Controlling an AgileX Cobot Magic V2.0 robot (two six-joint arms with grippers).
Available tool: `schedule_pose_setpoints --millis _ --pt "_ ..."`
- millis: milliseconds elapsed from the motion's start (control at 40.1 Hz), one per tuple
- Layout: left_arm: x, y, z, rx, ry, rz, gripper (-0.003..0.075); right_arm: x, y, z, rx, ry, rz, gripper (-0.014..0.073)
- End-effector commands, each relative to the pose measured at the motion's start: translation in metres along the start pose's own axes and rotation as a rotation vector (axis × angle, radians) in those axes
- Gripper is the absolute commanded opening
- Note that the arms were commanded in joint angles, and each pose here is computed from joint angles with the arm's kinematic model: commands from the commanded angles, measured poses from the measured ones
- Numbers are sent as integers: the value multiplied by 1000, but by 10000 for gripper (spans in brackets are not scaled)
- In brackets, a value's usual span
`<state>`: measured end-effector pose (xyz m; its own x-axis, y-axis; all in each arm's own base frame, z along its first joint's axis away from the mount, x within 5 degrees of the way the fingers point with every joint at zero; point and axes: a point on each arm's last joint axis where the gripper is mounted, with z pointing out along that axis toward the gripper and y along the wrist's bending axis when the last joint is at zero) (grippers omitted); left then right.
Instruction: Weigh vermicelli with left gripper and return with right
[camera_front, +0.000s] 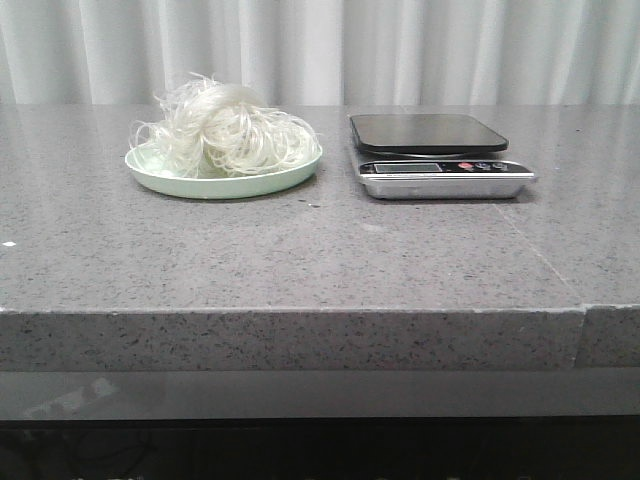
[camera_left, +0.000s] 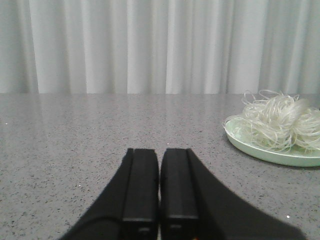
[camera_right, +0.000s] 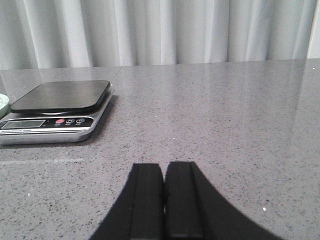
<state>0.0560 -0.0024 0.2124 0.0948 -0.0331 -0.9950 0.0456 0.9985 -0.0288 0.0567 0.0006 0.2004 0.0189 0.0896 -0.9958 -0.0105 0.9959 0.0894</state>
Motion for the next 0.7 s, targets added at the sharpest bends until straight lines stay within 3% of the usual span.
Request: schedule_pose_setpoints --millis 0,673 --pt "4 0 -1 -1 -62 -17 155 -10 1 -2 -7 -109 -14 158" --pt "4 0 -1 -1 -62 -17 155 -10 2 -2 -35 -107 -12 158"
